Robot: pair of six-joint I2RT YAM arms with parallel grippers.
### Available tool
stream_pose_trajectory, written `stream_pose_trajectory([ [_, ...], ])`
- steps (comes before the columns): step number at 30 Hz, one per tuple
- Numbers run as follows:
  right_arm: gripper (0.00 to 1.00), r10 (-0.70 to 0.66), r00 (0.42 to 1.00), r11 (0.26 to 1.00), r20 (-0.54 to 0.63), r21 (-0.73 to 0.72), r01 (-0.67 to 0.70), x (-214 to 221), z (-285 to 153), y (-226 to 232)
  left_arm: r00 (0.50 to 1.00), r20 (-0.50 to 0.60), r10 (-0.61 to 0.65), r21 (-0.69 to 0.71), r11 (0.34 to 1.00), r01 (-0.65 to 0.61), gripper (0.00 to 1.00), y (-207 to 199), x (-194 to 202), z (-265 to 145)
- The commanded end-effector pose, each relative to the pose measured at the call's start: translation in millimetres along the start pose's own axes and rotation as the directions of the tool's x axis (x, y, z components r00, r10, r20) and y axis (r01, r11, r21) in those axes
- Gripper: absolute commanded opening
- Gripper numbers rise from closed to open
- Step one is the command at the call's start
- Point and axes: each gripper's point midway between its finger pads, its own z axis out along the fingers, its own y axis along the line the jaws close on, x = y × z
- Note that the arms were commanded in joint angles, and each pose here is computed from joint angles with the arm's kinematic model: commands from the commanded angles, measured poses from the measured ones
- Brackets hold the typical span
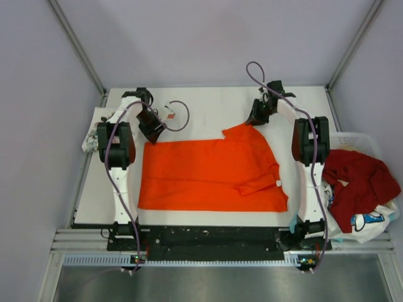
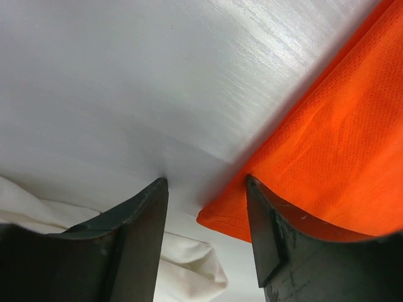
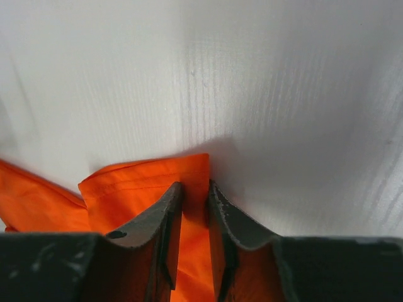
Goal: Fold and stack the t-shirts
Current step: Grap the side of the flattened tshirt furthest away from the robot with both arms, then fold the other side of the tshirt into a rectangle
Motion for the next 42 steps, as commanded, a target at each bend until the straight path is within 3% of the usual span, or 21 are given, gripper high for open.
stream_pose_trajectory([
  [1, 0.14, -0.069, 0.997, 0.996, -0.025, -0.058, 0.068, 10, 2, 21, 0.999, -0.030, 0.010, 0.087, 0.996, -0.008, 0.50, -12, 11, 8],
  [3, 0.00, -0.080, 0.997, 0.994, -0.012, -0.079, 0.079, 8, -9, 29, 0.998, -0.060, 0.019, 0.151, 0.989, -0.009, 0.37, -28, 19, 3],
  [7, 0.00, -0.113, 0.993, 0.989, 0.020, -0.094, 0.114, 9, -39, 44, 0.999, -0.043, 0.027, 0.189, 0.982, -0.018, 0.00, -47, 23, -12],
  [14, 0.00, -0.156, 0.985, 0.981, 0.078, -0.106, 0.164, 42, -115, 66, 0.997, 0.054, 0.048, 0.067, 0.996, -0.052, 0.00, -55, 13, -51],
  [21, 0.00, -0.102, 0.993, 0.990, 0.067, -0.087, 0.107, 114, -163, 60, 0.994, 0.076, 0.082, 0.032, 0.996, -0.084, 0.00, -77, 19, -77],
  [26, 0.00, -0.063, 0.997, 0.995, 0.040, -0.071, 0.066, 165, -182, 48, 0.987, 0.024, 0.156, 0.073, 0.985, -0.157, 0.00, -116, 39, -85],
  [35, 0.00, 0.097, 0.989, 0.994, -0.114, -0.036, -0.102, 245, -166, 20, 0.976, -0.113, 0.184, 0.204, 0.966, -0.158, 0.00, -164, 96, -55],
  [42, 0.00, 0.124, 0.985, 0.992, -0.123, 0.001, -0.125, 254, -164, 11, 0.968, -0.172, 0.181, 0.118, 0.980, -0.163, 0.00, -142, 98, -39],
])
